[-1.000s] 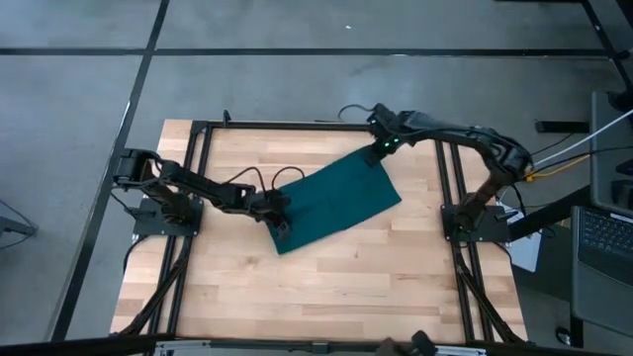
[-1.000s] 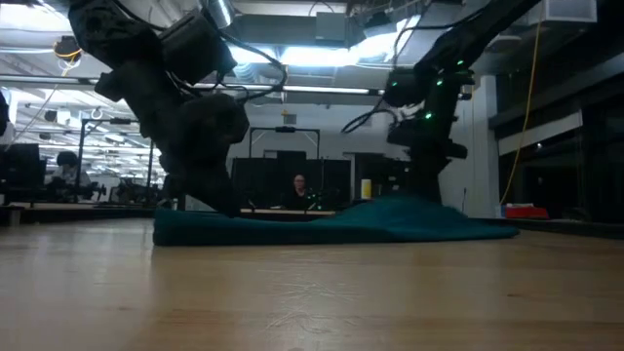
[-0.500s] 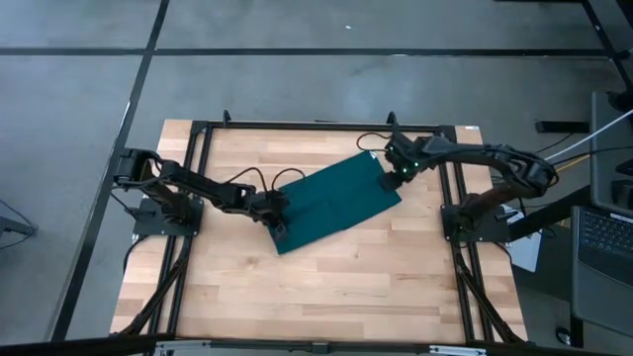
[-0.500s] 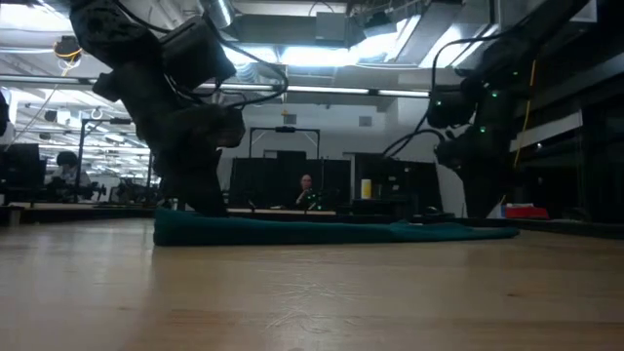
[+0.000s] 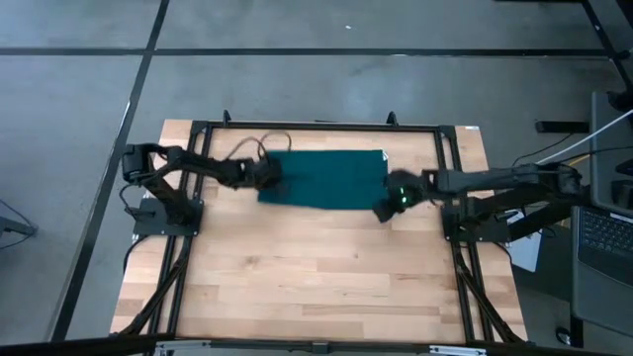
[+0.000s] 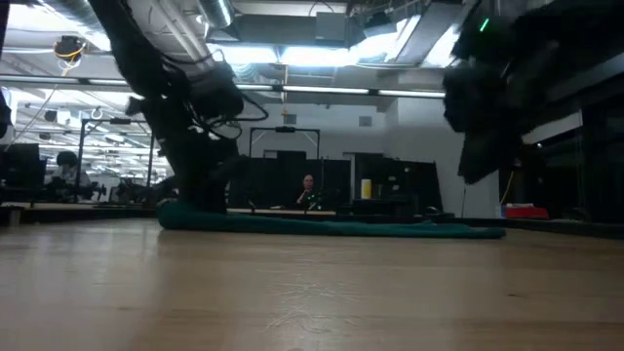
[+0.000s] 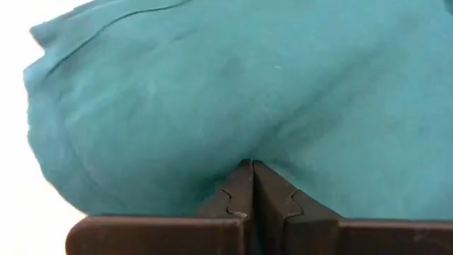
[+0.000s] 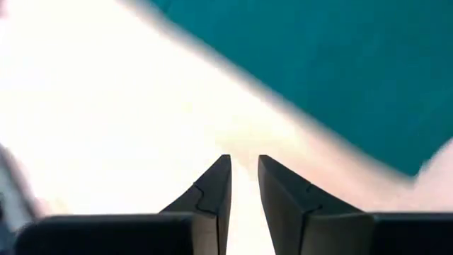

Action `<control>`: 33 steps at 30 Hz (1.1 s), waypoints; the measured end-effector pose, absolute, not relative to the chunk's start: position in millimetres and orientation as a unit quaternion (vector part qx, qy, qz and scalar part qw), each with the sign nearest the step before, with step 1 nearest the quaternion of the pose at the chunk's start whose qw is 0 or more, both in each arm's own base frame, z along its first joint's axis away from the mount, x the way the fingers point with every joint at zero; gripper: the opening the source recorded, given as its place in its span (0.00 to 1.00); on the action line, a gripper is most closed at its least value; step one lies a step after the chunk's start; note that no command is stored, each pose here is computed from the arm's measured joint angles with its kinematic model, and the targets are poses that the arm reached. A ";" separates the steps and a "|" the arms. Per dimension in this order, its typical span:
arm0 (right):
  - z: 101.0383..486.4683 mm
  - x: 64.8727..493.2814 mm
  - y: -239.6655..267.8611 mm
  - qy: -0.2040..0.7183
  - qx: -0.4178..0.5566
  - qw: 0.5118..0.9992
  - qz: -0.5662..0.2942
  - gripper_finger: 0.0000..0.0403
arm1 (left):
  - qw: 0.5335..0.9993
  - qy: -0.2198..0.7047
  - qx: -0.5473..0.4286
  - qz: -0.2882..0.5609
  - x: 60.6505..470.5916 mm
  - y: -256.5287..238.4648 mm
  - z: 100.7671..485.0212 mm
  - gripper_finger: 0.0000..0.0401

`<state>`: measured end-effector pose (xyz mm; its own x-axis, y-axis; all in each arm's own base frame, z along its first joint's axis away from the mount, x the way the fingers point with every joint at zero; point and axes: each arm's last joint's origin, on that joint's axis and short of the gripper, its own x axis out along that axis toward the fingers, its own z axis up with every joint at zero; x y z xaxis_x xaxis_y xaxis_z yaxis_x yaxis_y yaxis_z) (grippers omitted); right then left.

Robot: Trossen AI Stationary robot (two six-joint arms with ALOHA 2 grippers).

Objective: Fold microfiber towels
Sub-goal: Fold the green napkin

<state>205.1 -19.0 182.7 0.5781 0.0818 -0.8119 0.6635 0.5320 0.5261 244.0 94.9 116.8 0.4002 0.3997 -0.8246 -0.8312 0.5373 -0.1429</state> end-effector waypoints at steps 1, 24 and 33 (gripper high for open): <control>185.8 208.1 -8.9 0.402 0.448 0.777 -0.188 0.19 | 0.791 0.383 -0.268 0.394 242.2 105.0 119.5 0.00; 280.2 126.4 1.7 0.038 0.414 0.878 -0.237 0.19 | 0.912 0.319 -0.215 0.144 462.6 87.5 171.1 0.00; 291.2 102.8 -0.1 -0.005 0.389 0.894 -0.221 0.18 | 0.881 0.385 -0.237 0.142 487.4 84.8 142.1 0.00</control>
